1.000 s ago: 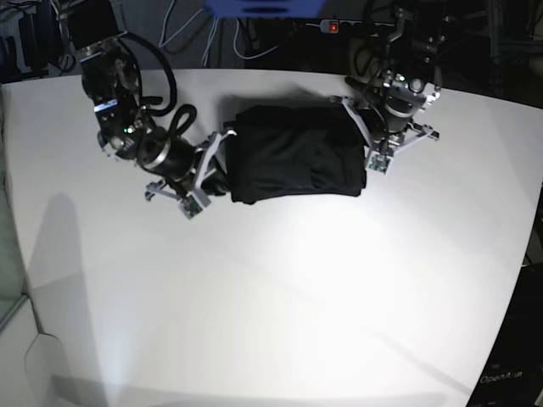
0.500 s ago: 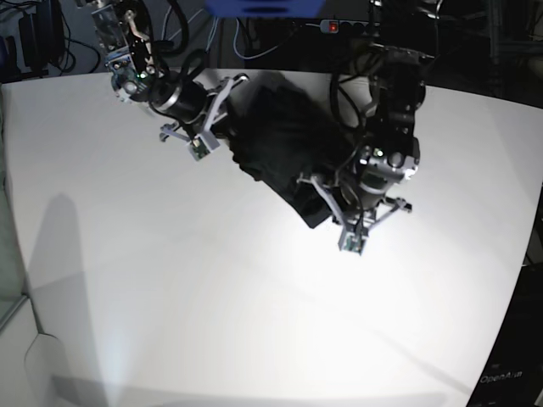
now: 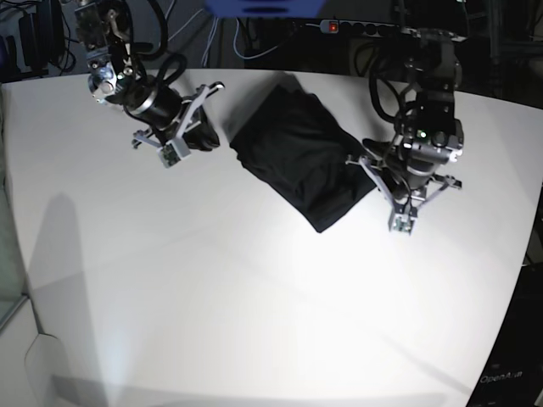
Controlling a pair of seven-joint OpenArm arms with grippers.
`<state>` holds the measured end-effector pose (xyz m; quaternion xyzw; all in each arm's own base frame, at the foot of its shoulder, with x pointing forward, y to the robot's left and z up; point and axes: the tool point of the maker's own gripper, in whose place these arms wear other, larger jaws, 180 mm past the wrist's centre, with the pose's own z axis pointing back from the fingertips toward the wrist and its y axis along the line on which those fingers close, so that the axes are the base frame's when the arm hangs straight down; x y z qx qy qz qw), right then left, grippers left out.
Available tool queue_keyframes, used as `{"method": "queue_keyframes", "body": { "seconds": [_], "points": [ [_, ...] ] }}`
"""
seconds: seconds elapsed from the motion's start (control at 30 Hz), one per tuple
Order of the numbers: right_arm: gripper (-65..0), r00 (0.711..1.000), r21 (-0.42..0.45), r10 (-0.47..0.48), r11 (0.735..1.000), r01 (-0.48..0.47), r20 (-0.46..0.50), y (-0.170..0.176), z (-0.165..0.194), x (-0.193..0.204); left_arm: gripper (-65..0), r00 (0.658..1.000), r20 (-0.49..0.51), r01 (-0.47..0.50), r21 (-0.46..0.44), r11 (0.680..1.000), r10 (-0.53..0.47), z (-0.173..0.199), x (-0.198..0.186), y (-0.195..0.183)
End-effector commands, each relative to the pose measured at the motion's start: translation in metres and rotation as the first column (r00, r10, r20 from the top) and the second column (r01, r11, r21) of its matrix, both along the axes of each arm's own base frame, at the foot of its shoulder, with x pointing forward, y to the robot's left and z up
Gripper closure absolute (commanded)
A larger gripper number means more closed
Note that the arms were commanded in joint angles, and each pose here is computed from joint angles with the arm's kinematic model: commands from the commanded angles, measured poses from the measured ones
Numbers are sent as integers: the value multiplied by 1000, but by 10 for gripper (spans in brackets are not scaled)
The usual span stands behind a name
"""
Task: Fold the T-shirt properly
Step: 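Grip the bundle sides with both grippers and rotate it upright, then push the bundle edges with both grippers to square the folded shirt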
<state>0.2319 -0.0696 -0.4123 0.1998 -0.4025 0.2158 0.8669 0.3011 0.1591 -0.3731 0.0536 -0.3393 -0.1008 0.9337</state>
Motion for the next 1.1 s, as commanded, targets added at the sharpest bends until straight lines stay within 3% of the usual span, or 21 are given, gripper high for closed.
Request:
{"method": "queue_keyframes", "body": {
  "seconds": [0.0,0.3,0.53,0.87,1.07],
  "points": [
    [-47,999,3,-4,1000,4,48,-5,12,11,0,999,45,4,4,1000,-5,10,5,1],
    [-47,995,-34,5,999,-1,103,-18,24,36,0,995,-101,1,-1,1000,-1,-31,-49,0],
    [-48,993,2,7,1000,-7,120,-2,30,44,0,990,-139,-11,-3,1000,10,-44,-56,1],
    [-48,993,67,102,992,-106,61,48,18,12,0,990,-139,-30,-38,999,24,-53,-11,-9],
    [-48,994,132,110,985,-109,-1,72,9,-19,0,996,-85,-28,-129,991,17,-36,34,-44]
  ]
}}
